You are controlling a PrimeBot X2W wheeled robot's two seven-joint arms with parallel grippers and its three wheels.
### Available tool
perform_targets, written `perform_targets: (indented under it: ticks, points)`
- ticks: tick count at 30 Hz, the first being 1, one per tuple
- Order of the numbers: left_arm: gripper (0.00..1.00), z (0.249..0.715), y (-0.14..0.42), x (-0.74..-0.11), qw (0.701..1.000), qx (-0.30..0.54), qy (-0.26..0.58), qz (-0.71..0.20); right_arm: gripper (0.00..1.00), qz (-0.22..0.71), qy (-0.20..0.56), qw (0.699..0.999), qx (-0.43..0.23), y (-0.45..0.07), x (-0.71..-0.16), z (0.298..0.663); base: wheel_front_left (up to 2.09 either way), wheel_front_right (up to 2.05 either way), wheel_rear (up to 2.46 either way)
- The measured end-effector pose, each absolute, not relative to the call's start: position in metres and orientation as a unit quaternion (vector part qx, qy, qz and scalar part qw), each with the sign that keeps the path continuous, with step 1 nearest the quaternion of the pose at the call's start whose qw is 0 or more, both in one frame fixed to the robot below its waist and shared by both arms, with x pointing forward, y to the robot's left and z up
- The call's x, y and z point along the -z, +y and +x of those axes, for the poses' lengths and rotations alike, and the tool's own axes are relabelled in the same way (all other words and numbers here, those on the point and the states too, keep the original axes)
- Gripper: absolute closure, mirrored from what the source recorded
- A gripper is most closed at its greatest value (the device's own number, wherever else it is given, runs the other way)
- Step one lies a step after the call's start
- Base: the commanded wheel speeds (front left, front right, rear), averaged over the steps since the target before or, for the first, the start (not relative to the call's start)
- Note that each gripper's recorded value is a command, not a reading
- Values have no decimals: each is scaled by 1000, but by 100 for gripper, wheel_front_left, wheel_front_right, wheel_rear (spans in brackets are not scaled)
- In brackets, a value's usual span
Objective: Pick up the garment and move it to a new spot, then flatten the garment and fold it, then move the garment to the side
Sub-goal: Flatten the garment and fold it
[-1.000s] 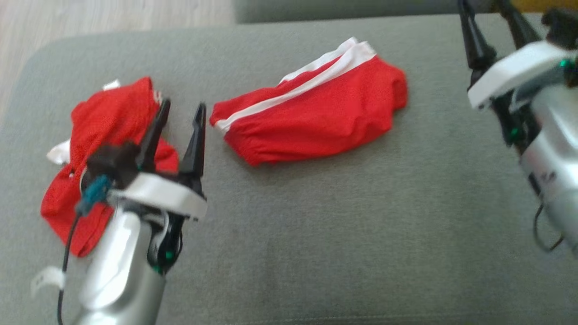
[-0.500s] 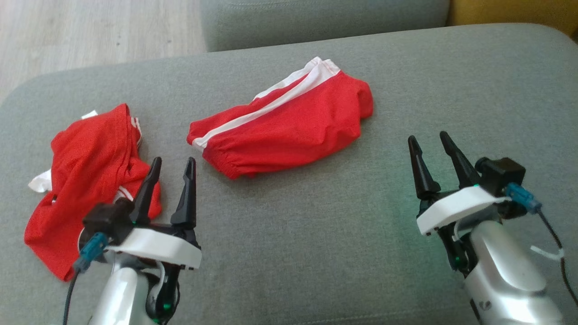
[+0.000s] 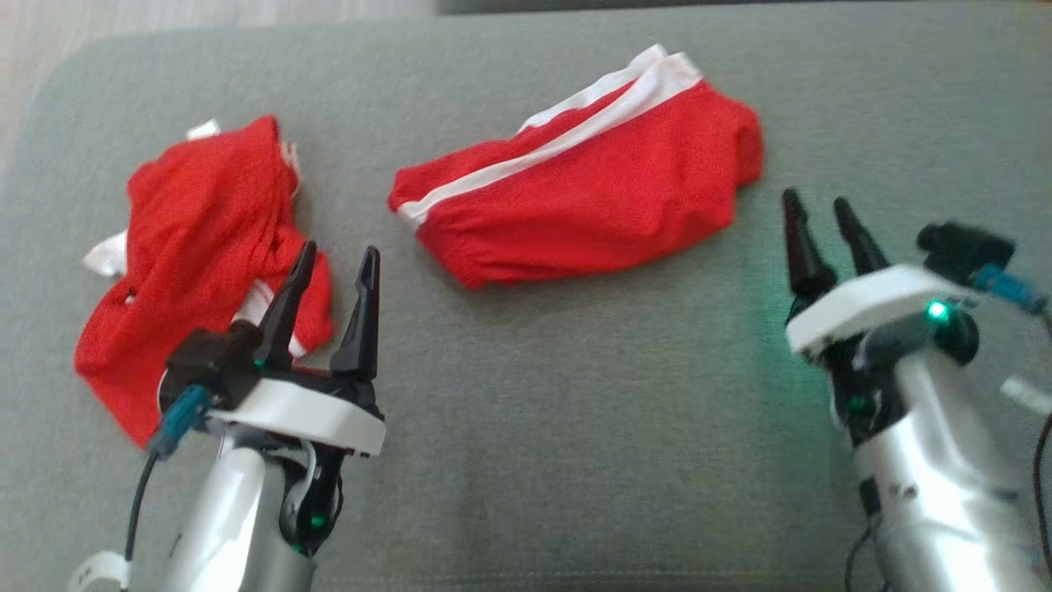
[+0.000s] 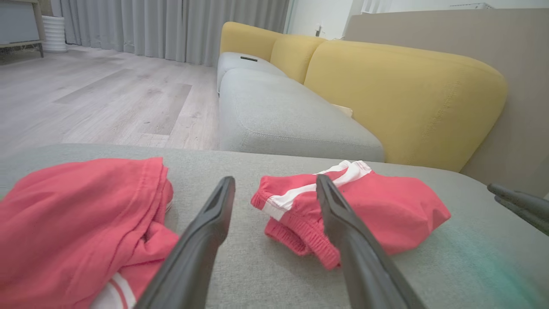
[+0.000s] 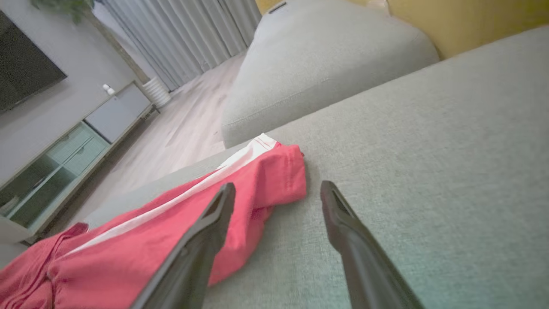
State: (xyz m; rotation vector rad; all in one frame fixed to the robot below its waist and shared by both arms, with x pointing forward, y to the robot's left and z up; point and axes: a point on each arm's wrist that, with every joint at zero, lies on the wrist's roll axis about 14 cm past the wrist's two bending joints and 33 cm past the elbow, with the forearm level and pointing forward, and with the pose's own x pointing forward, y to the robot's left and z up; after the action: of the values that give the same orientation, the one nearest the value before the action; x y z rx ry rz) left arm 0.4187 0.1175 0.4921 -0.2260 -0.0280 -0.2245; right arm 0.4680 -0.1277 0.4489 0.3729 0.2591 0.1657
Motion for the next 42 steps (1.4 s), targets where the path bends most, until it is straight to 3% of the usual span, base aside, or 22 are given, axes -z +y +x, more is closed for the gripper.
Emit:
perform_targets:
  ticks: [8, 14, 29, 30, 31, 32, 42]
  points:
    - [0, 420, 140, -479, 990, 79, 4, -116, 0, 318, 224, 919, -59, -110, -413, 512, 0, 0, 0]
    - [0, 417, 161, -475, 993, 50, 9, -110, 0, 367, 286, 883, -62, -76, -388, 534, 0, 0, 0]
    - [0, 418, 188, -467, 992, 9, 18, -124, 0, 285, 342, 891, -91, -40, -372, 593, 0, 0, 0]
    - [0, 418, 188, -466, 992, 8, 20, -124, 13, 280, 344, 892, -92, -39, -371, 595, 0, 0, 0]
    - [0, 418, 189, -465, 992, 8, 21, -124, 96, 275, 344, 893, -93, -39, -371, 597, 0, 0, 0]
    - [0, 418, 189, -464, 992, 7, 23, -125, 100, 270, 344, 894, -94, -39, -370, 598, 0, 0, 0]
    - [0, 425, 177, -466, 990, 22, 17, -135, 100, 257, 311, 913, -68, -66, -381, 601, 0, 0, 0]
